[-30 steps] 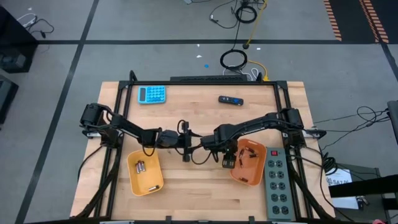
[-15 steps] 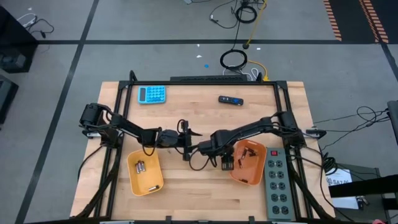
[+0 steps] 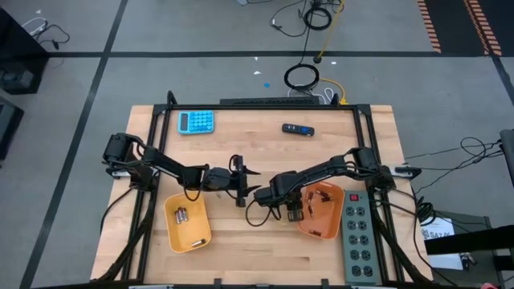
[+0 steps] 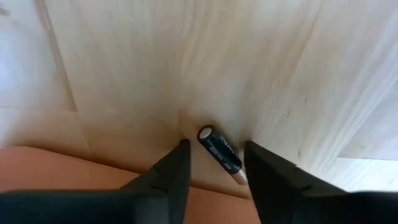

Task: Sort batteries
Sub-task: Put the brown battery into the orange bin

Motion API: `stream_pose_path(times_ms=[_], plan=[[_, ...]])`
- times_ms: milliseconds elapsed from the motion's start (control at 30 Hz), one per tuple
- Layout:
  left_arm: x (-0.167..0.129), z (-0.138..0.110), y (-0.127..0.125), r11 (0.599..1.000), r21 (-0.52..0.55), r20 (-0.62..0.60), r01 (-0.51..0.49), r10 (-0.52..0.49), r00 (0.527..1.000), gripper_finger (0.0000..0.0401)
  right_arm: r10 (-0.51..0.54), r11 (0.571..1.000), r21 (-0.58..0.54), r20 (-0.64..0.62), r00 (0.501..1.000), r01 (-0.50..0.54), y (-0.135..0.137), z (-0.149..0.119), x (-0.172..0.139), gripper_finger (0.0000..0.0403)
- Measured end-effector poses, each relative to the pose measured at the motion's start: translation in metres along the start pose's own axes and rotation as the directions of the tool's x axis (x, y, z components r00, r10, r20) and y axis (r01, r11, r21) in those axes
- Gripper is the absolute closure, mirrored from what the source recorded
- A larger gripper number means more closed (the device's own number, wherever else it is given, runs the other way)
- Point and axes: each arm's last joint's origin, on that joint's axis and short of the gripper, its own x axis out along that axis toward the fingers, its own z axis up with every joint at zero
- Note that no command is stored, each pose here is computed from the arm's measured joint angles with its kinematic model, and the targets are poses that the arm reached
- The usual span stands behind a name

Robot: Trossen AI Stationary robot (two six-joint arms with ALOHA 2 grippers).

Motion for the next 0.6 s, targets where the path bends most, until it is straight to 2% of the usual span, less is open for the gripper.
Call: stream_pose_path(times_ms=[200,433,600], plan=[[0.0,0.0,0.0,1.0,0.006,-0.005,-0.019,0.019,1.0,0.0189,-0.021,0.999,-0.03,0.011,1.0,0.021,-0.001,0.001,0.001,0.0386],[0.0,-0.001,0.001,0.999,0.009,-0.016,-0.031,0.031,0.999,0.0189,-0.018,0.999,-0.03,0.013,1.0,0.018,-0.004,0.003,-0.007,0.0397],[0.0,-0.001,0.001,0.999,0.007,-0.012,-0.032,0.032,0.999,0.0189,-0.029,0.999,0.018,0.104,0.994,0.027,-0.009,-0.002,-0.032,0.04]])
